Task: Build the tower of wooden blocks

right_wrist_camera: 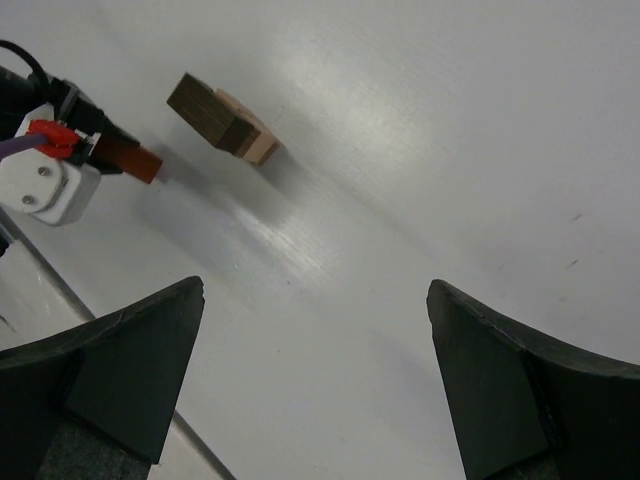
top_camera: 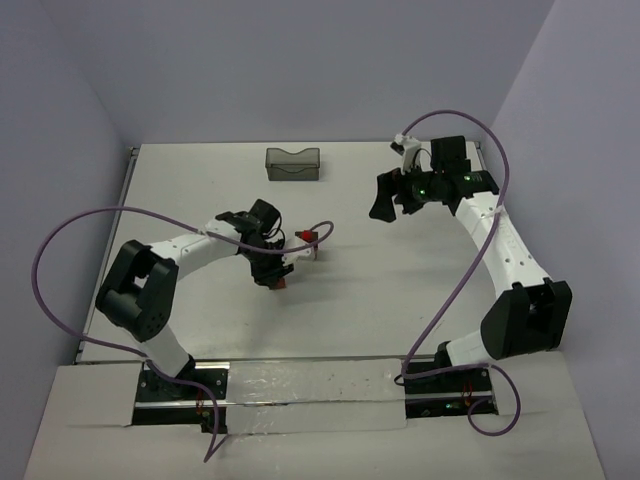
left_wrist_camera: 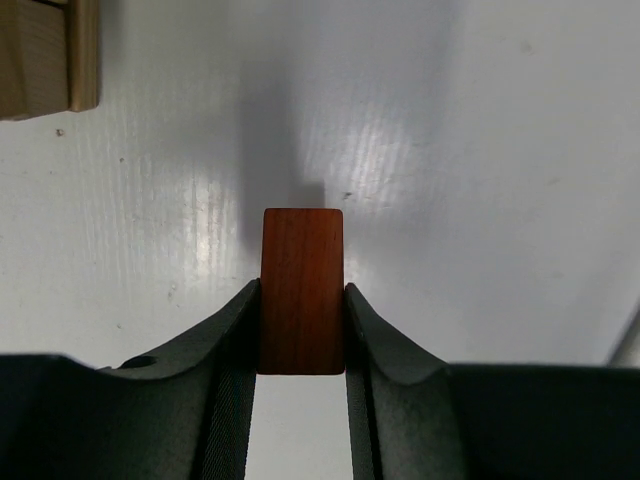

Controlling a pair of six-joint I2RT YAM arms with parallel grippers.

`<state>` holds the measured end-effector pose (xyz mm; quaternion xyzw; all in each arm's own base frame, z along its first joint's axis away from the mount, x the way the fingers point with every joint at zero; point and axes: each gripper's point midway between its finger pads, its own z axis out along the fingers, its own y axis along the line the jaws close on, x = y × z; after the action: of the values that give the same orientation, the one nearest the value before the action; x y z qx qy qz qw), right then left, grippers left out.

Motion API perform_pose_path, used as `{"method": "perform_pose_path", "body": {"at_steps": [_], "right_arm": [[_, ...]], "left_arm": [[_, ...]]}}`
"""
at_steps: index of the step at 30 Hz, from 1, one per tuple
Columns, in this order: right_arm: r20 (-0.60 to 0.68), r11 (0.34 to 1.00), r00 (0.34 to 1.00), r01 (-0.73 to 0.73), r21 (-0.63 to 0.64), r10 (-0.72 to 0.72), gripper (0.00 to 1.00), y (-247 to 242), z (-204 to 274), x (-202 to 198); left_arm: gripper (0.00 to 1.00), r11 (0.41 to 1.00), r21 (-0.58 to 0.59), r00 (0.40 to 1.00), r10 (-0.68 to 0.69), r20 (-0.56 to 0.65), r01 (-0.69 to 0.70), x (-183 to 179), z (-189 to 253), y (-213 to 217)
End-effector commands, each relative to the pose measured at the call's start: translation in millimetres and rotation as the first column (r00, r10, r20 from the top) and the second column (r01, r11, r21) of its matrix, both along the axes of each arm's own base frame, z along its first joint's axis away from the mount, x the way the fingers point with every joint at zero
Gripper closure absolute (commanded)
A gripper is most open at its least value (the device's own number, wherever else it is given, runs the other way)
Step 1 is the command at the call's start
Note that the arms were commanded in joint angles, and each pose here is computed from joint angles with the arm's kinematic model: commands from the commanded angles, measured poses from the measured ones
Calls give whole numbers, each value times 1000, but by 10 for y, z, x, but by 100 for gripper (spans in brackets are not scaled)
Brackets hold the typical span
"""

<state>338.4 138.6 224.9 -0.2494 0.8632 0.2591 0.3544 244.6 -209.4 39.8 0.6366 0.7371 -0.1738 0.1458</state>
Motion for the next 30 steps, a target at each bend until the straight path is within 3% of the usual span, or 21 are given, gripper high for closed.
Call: {"method": "perform_pose_path", "body": {"at_steps": [1,4,6,9,12,14,16,18,19,22,23,24,27,28,30], "right_arm": [[238,995,970,-40,-88,60,0,37,718,112],[371,983,928,33,-183,38,0,-27,983,164],[515,971,852,37,-235,92,0,75,1263,90],[655,949,734,46,-311,179,0,184,1409,-41],[739,938,634,61,-341,227,0,285,1581,-126],[782,944,582,71,-323,224,0,329,1701,-153],[827,938,500,75,-338,258,0,379,1741,-209],[833,920,444,43,-389,332,0,534,1567,-309],[857,904,356,68,-422,373,0,572,1656,-346],[869,880,190,42,-473,458,1,783,1621,-636],[864,875,175,32,-483,471,1,803,1550,-685],[866,868,75,13,-497,494,3,954,1580,-852],[844,844,4,-17,-536,536,6,1136,1402,-1030],[842,842,-58,-36,-539,537,9,1274,1420,-1166],[818,818,-65,-29,-574,571,12,1398,1218,-1213]], "left_arm": [[100,951,-301,992,36,-119,-71,-141,871,-300],[100,891,-432,980,63,-188,-140,-124,1330,-320],[100,835,-516,959,47,-280,-191,-205,1640,-347],[100,775,-550,905,63,-422,-310,-245,1857,-406],[100,743,-516,799,43,-600,-427,-336,1970,-434],[100,718,-486,685,-18,-729,-498,-428,2005,-410],[100,678,-477,619,-42,-784,-559,-420,2030,-338],[100,630,-518,602,-99,-792,-579,-421,2066,-264],[100,611,-470,528,-99,-843,-637,-415,2164,-200],[100,615,-399,384,-165,-908,-680,-445,2219,-93],[100,616,-380,361,-163,-918,-689,-468,2168,-77],[100,616,-380,352,-174,-920,-690,-447,2197,-28],[100,606,-355,330,-158,-931,-712,-433,2265,25],[100,602,-351,331,-150,-932,-717,-417,2272,35],[100,608,-261,244,-112,-963,-750,-403,2288,40]]}}
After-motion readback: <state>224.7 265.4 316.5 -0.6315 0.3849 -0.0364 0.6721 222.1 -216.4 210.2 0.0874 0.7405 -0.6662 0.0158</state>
